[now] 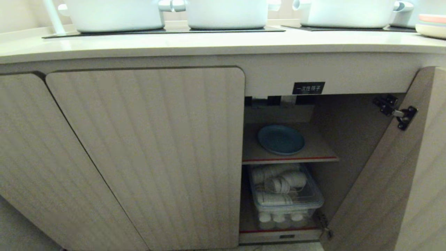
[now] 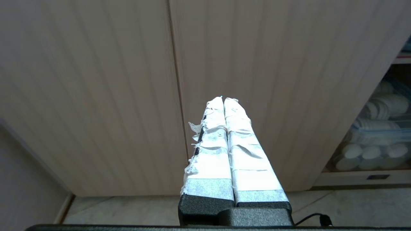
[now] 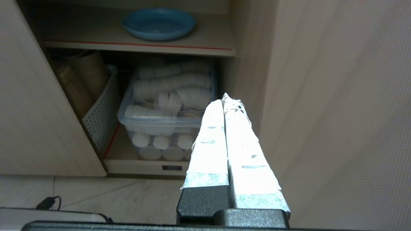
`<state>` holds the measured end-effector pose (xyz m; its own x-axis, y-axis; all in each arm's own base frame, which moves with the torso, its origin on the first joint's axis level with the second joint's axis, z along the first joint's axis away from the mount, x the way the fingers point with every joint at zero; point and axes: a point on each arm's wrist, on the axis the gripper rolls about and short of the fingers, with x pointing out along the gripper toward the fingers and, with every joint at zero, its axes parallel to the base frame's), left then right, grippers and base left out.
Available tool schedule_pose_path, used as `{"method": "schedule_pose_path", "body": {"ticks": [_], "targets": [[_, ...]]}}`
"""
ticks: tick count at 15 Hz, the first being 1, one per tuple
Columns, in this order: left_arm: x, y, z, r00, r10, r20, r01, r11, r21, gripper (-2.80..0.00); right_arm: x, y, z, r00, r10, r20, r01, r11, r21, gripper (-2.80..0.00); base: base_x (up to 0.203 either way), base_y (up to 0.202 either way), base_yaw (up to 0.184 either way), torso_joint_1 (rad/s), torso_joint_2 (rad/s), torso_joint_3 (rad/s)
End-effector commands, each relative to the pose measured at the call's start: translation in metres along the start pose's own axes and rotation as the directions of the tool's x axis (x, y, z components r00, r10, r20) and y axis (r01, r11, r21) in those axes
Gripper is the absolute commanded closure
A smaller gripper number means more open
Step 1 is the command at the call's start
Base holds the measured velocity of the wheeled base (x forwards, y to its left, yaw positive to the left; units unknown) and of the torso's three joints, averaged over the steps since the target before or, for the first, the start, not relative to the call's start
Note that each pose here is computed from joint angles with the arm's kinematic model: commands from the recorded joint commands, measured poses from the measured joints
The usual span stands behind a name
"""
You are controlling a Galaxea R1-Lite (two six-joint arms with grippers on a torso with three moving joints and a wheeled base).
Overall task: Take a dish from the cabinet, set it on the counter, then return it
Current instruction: Close the cabinet door
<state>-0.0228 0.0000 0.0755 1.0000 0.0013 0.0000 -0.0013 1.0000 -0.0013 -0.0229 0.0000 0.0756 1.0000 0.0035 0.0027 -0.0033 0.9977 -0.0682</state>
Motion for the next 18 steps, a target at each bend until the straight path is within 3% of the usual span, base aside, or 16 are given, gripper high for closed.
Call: {"method": "schedule_pose_path", "body": {"ticks": [1,18], "targets": [[0.0,0.0,0.0001,1.0,0.0,0.002,0.0,1.0,0.0,0.0,0.0001,0.0,-0.0001,1.0,0.001,-0.003,-0.001,1.0,0.001,0.0,0.0,0.0,0.0,0.0,0.0,0.0],[0.0,0.0,-0.0001,1.0,0.0,0.0,0.0,1.0,0.0,0.0,0.0001,0.0,-0.0001,1.0,0.001,-0.003,-0.001,1.0,0.008,0.0,0.0,0.0,0.0,0.0,0.0,0.0]]}}
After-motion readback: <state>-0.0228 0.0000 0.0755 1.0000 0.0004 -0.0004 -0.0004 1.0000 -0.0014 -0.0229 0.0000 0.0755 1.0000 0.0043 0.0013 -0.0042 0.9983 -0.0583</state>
